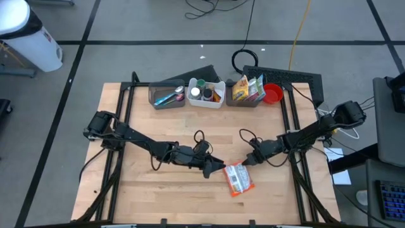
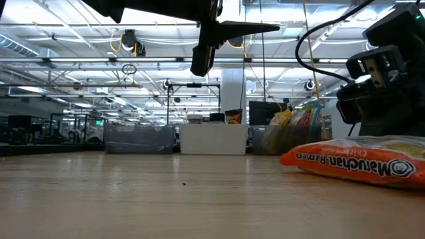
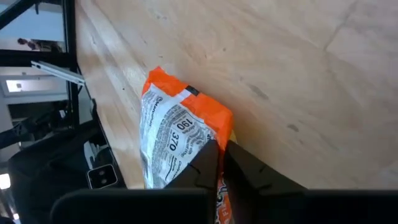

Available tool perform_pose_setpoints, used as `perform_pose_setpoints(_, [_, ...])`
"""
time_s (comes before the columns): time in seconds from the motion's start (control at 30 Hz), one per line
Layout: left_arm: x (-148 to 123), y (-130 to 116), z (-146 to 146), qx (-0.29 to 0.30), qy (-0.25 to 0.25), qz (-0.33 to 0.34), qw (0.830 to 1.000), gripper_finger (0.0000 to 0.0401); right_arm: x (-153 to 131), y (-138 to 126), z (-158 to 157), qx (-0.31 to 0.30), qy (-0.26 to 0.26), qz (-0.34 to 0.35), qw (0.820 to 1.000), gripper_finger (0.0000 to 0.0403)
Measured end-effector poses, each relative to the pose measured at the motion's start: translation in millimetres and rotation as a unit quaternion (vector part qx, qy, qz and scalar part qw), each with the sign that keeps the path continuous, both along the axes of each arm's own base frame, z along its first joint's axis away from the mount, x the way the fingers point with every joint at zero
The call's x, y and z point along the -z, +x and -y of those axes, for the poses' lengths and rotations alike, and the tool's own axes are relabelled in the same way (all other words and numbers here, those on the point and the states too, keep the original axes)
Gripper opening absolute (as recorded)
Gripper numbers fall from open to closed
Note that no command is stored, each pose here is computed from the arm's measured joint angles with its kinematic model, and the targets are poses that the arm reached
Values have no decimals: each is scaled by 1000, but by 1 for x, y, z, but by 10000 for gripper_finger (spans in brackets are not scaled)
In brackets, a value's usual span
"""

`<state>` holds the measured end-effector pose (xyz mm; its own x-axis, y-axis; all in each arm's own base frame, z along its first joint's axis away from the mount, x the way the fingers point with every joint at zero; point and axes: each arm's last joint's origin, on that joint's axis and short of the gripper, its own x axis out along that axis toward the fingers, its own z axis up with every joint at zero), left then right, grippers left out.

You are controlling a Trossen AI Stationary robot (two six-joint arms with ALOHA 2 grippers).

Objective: Pick & Place Food Item
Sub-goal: Put the orange noodle pack into the right black bin

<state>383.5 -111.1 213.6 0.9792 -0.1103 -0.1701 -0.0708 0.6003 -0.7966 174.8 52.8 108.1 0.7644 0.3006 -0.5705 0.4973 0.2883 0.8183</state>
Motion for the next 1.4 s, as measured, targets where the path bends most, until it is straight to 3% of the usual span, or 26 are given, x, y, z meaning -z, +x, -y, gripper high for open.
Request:
perform_pose_setpoints(0.17, [0, 0, 1, 1, -1, 0, 1000, 168, -2, 2, 2, 0, -7, 16, 1000, 9])
perform_pose_setpoints(0.4, [0, -1, 3, 5, -2, 0, 1000, 168, -13, 9, 7, 4, -13, 89, 996, 3])
perform_pose_setpoints(0.6, [0, 0, 2, 51, -14, -3, 999, 168, -24, 15, 11, 16, -6, 149, 989, 2])
perform_pose_setpoints(0.93, [-19, 2, -31, 78, -44, 15, 996, 168, -54, 29, 6, -20, -35, 220, 975, 1])
perform_pose_setpoints(1.17, [-55, -12, -66, 59, 10, 36, 998, 168, -86, 48, 0, -62, -68, 258, 962, 1])
perform_pose_setpoints(1.4, [-88, -46, -89, 34, 82, -1, 996, 168, -109, 59, 0, -63, -80, 294, 950, 0])
